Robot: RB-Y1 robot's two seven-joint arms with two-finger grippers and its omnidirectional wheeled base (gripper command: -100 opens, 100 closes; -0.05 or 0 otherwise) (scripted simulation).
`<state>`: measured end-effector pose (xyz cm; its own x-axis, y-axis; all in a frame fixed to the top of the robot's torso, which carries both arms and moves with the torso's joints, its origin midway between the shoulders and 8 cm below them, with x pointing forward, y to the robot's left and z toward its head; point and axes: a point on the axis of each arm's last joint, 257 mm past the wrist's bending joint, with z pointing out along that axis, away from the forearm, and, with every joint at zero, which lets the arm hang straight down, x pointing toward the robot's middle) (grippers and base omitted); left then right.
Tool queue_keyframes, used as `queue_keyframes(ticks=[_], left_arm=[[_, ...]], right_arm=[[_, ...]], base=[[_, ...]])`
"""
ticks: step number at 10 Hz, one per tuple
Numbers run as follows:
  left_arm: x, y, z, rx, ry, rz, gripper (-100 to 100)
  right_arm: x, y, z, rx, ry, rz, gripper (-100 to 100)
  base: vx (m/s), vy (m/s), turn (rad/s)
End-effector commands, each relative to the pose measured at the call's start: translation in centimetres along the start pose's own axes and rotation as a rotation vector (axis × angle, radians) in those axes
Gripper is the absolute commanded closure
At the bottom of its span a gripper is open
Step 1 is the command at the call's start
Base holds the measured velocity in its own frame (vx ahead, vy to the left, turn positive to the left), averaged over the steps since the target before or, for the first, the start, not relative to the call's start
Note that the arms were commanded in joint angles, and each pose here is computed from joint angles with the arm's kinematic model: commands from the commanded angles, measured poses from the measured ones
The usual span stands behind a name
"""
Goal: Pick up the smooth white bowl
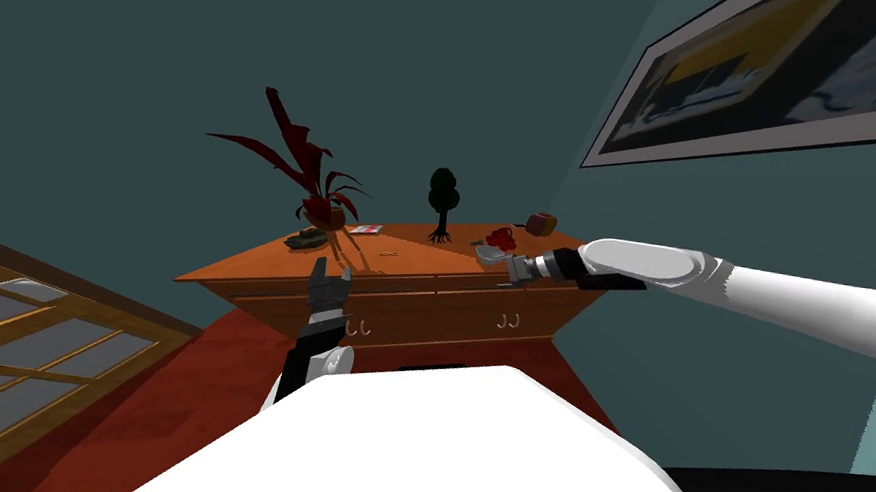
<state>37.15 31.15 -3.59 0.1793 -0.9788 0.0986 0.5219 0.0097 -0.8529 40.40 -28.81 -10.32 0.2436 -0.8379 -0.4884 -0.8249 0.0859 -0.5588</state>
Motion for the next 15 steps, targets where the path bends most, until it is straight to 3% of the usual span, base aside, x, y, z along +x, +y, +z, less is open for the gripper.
queue_keyframes(ticks=[1, 2, 5, 8, 11, 13, 15], left_arm=[[0.0, 0.0, 0.0, 0.000, 0.000, 0.000, 0], [0.0, 0.0, 0.0, 0.000, 0.000, 0.000, 0], [0.0, 0.0, 0.0, 0.000, 0.000, 0.000, 0], [0.0, 0.0, 0.0, 0.000, 0.000, 0.000, 0], [0.0, 0.0, 0.0, 0.000, 0.000, 0.000, 0], [0.0, 0.0, 0.0, 0.000, 0.000, 0.000, 0], [0.0, 0.0, 0.0, 0.000, 0.000, 0.000, 0]], right_arm=[[1.9, -0.3, -0.7, -0.012, 0.077, -0.040, -100], [2.0, -0.3, -0.8, -0.012, 0.078, -0.041, -100], [6.5, -0.9, -2.9, -0.046, 0.246, -0.125, -100], [7.8, -0.9, -3.7, -0.060, 0.295, -0.149, -100], [10.9, -0.7, -5.6, -0.108, 0.411, -0.201, -100], [10.9, -0.7, -5.6, -0.108, 0.411, -0.201, -100], [12.4, 0.0, -6.4, -0.142, 0.458, -0.215, -100]], base=[[0.072, 0.037, 0.035], [0.051, 0.026, 0.026], [0.080, 0.037, 0.071], [0.056, 0.010, 0.023], [0.055, 0.021, 0.047], [0.038, 0.008, 0.002], [0.036, 0.014, 0.031]])
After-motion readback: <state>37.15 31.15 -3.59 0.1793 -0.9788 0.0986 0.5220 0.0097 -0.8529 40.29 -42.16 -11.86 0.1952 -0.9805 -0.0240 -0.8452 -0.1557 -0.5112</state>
